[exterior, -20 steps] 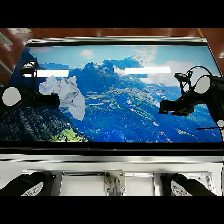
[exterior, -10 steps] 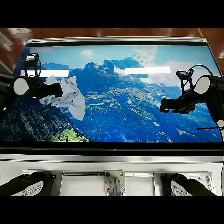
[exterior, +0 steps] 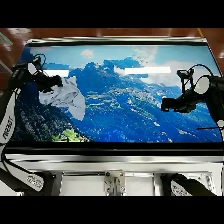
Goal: Fold the shirts.
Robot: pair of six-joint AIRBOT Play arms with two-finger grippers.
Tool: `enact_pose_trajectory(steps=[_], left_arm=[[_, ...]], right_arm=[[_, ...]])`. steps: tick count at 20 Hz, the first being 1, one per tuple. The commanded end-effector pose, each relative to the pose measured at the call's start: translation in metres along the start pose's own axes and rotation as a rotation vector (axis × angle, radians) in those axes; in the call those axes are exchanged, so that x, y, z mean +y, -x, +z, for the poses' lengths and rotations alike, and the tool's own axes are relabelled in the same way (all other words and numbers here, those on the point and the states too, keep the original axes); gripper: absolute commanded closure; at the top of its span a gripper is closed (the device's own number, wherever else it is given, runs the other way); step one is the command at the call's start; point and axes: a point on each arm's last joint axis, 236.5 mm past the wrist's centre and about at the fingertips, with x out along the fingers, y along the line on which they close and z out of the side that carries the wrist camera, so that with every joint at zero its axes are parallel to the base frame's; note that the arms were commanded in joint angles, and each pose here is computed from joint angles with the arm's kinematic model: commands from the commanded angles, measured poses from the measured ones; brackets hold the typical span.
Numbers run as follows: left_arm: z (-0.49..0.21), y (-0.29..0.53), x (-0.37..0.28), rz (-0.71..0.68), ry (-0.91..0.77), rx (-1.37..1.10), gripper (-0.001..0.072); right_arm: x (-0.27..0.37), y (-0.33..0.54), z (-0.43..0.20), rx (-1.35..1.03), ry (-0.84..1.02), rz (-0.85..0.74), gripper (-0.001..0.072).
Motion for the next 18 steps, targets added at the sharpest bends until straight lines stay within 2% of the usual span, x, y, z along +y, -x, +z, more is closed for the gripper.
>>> enact_pose_trajectory(steps=[1,5,6,7,8,9,12,15,18], left_arm=[[-0.005,-0.038,-0.001,-0.049,0.060,0.063,-0.0010],[-0.031,-0.050,0.000,-0.031,0.016,0.160,0.0004],[-0.037,-0.053,0.001,-0.025,0.015,0.185,0.0129],[-0.040,-0.053,0.002,-0.022,0.015,0.200,0.0361],[-0.042,-0.050,0.002,-0.022,0.015,0.208,0.0626],[-0.038,-0.043,-0.001,-0.027,0.011,0.195,0.0662],[-0.002,0.011,-0.028,-0.081,-0.094,0.028,0.0664],[0.021,0.120,-0.080,-0.156,-0.301,-0.191,0.0664],[0.006,0.262,-0.138,-0.271,-0.427,-0.433,0.0664]], right_arm=[[0.000,0.000,0.000,-0.003,-0.003,-0.001,0.0036],[0.000,0.000,0.001,-0.006,-0.019,0.001,0.0037],[0.001,0.000,0.001,-0.006,-0.029,0.002,0.0037],[0.001,0.000,0.001,-0.005,-0.035,0.002,0.0037],[0.001,0.000,0.001,-0.005,-0.035,0.002,0.0037],[0.001,0.000,0.001,-0.006,-0.035,0.002,0.0037],[0.001,0.000,0.003,-0.013,-0.031,0.001,0.0037],[0.000,0.005,0.012,-0.048,0.025,-0.002,0.0037],[0.005,0.039,0.028,-0.117,0.044,0.002,0.0037]])
